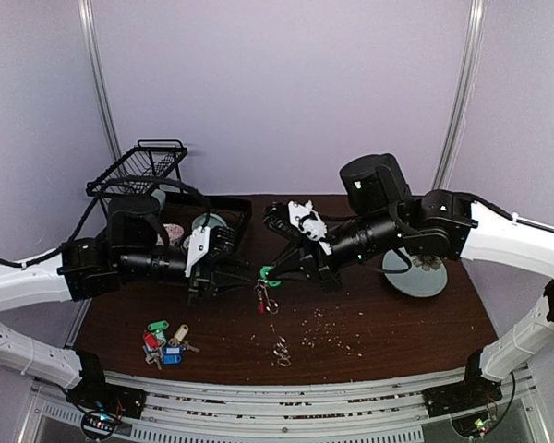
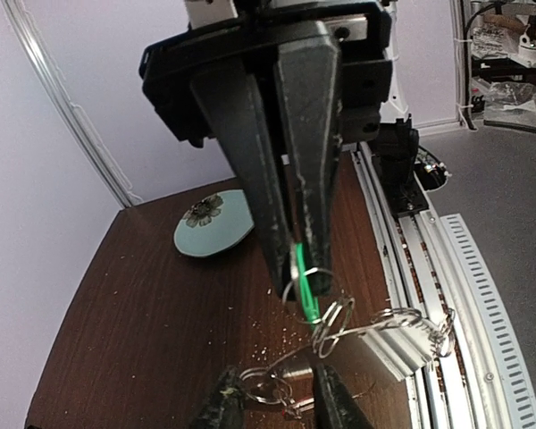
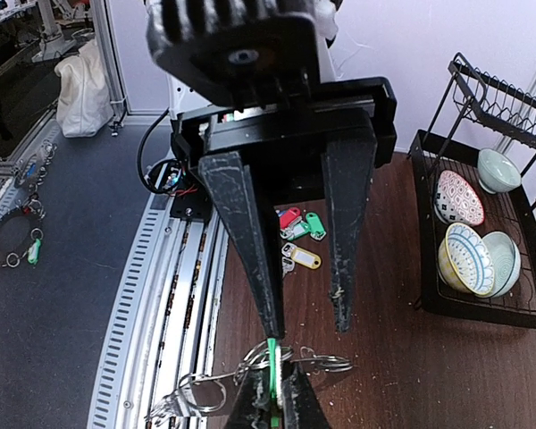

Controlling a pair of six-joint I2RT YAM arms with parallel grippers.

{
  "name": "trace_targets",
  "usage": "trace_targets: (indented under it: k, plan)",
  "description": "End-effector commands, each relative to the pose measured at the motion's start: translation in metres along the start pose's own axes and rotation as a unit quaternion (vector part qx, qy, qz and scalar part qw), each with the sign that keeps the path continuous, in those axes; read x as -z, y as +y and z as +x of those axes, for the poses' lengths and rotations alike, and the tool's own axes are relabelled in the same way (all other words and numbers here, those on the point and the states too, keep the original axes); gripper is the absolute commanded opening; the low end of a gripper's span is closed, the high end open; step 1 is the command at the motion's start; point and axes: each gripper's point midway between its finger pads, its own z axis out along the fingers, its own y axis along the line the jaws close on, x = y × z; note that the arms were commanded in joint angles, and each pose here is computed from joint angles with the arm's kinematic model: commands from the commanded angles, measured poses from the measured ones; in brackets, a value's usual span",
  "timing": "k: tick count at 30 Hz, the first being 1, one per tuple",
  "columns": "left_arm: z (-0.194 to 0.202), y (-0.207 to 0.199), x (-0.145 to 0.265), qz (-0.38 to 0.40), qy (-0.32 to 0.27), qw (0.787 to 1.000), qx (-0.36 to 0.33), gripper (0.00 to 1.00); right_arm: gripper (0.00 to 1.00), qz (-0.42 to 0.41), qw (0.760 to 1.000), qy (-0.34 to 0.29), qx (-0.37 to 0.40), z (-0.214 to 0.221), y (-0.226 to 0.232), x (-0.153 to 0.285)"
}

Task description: Put the keys on the keyring

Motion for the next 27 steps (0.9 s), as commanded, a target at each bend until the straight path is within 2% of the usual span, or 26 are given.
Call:
trace_targets:
  k: [1, 8, 15, 25, 27]
  plan:
    - [-0.0219, -0.0062, 0.003, 0.036, -0.029, 0.999, -0.018, 0.29, 0.0, 0.0, 1.0, -0.022, 0.019, -0.0202, -0.0008, 0.0085]
    - [-0.031, -0.0144, -0.0004, 0.073, -0.046, 0.996, 0.01, 0.3, 0.0, 0.005, 1.0, -0.023, 0.02, -0.0212, -0.0024, 0.0094]
    - [-0.0261, -0.0075, -0.005, 0.056, -0.036, 0.998, 0.021, 0.29, 0.0, 0.006, 0.999, -0.025, 0.02, -0.0222, -0.003, 0.0093]
    - [-0.0267, -0.0082, -0.0036, 0.055, -0.04, 0.997, 0.018, 0.0, 0.0, 0.009, 0.999, -0.027, 0.02, -0.0227, -0.0035, 0.0099]
    - [-0.026, -0.0085, -0.0026, 0.054, -0.04, 0.998, 0.017, 0.0, 0.0, 0.012, 0.999, -0.025, 0.02, -0.0221, -0.0046, 0.0103]
